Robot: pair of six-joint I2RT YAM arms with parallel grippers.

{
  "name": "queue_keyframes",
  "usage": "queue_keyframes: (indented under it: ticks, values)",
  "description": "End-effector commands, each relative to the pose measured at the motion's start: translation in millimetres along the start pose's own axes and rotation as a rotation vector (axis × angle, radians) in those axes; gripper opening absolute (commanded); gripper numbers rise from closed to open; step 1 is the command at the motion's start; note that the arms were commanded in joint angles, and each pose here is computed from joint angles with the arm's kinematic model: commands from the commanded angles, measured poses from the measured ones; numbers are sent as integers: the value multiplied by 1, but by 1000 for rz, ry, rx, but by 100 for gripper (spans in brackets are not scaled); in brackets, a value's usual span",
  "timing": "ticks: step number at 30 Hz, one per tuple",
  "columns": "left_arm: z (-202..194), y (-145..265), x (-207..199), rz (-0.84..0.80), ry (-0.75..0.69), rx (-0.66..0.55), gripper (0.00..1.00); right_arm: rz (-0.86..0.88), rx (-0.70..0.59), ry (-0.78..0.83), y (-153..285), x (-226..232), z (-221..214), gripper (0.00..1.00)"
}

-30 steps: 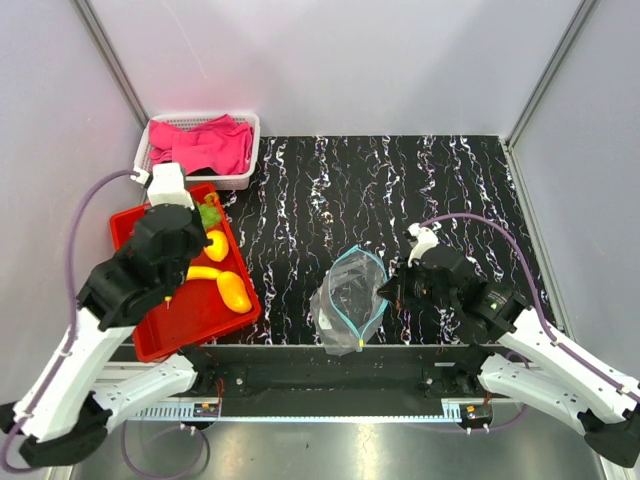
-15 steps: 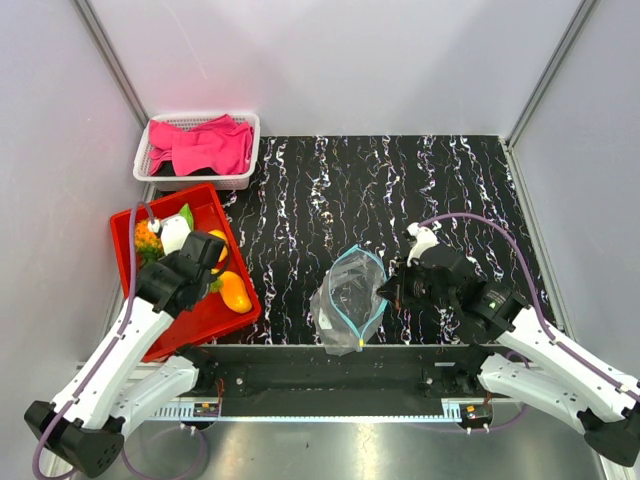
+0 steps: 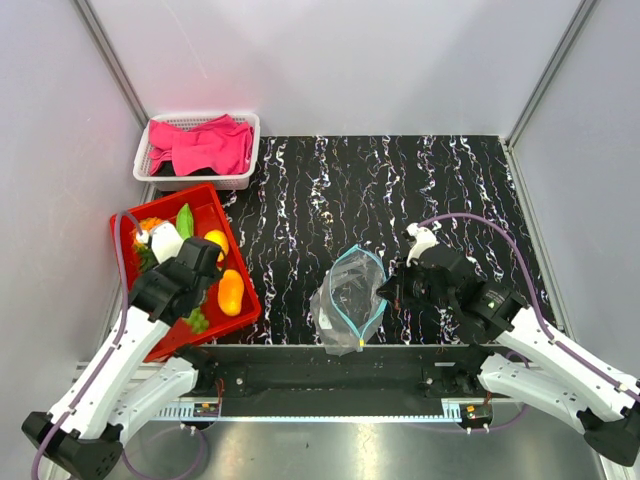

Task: Open the zip-top bag and remove the fake food

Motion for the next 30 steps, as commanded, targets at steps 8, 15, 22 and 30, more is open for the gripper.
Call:
queue_keyframes:
  ticks: [8, 15, 22, 30]
  values:
    - [25, 29, -40, -337, -30, -33, 94, -147, -165, 65, 37, 1, 54, 0]
    - [-1, 48, -95, -717, -70, 141, 95, -400, -238, 176, 63, -20, 88, 0]
    - [-15, 72, -137, -1034, -82, 275, 99, -687, -173, 350, 18, -36, 123, 12]
    - [-13, 108, -145, -1232, -136, 275, 99, -591, -80, 335, -60, -9, 141, 95]
Point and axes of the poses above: each gripper's point midway between its finger pads, its own y axis back along the fingers, its own x axis along the line the jaws close on, z = x × y, the point moved 4 cm from there along y, back along the fingers
